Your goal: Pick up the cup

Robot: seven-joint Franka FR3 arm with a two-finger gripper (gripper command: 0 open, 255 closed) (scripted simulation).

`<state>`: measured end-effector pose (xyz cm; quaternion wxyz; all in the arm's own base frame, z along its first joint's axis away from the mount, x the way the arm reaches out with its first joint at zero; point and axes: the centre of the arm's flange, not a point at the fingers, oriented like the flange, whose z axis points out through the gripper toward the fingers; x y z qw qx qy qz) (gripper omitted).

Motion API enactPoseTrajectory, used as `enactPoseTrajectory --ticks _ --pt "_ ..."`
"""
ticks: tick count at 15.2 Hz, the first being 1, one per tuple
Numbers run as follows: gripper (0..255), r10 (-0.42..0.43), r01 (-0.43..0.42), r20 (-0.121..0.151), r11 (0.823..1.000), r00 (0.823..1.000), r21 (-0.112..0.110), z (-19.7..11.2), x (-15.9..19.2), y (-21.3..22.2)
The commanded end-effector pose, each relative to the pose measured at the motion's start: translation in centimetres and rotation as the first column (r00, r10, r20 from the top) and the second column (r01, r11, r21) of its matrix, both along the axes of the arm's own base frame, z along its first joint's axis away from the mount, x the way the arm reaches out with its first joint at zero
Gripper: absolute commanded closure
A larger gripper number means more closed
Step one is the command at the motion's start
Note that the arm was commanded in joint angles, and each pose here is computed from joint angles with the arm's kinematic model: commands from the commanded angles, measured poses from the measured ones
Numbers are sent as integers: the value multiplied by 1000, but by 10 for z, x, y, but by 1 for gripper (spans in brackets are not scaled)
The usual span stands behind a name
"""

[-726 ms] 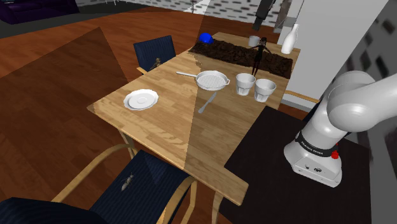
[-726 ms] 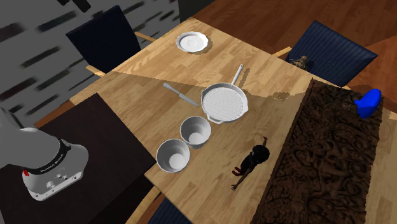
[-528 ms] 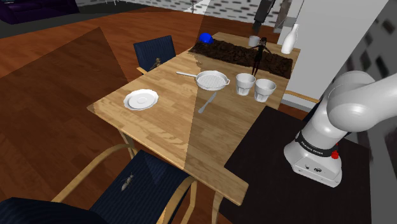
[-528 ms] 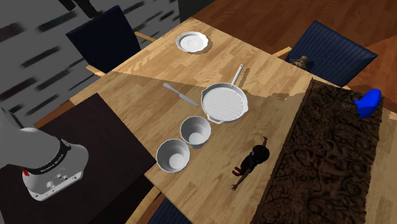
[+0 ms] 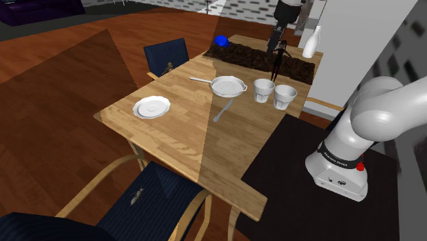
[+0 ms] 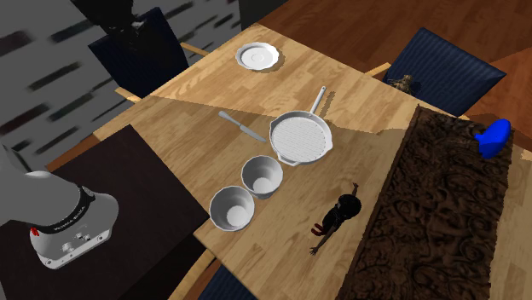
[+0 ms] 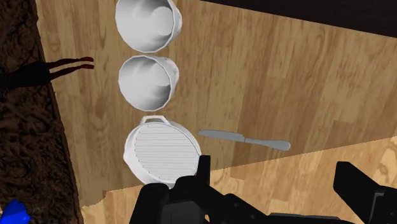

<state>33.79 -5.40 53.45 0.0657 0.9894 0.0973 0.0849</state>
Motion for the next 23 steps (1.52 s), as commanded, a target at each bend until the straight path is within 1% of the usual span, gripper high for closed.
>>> enactPoseTrajectory --ticks 1,22,23 --pt "0 3 -3 -3 1000 1000 -5 -21 4 -13" --pt "0 22 -26 -58 998 998 -57 -246 58 -161" --pt "0 23 -26 -59 998 998 -58 -253 59 -166"
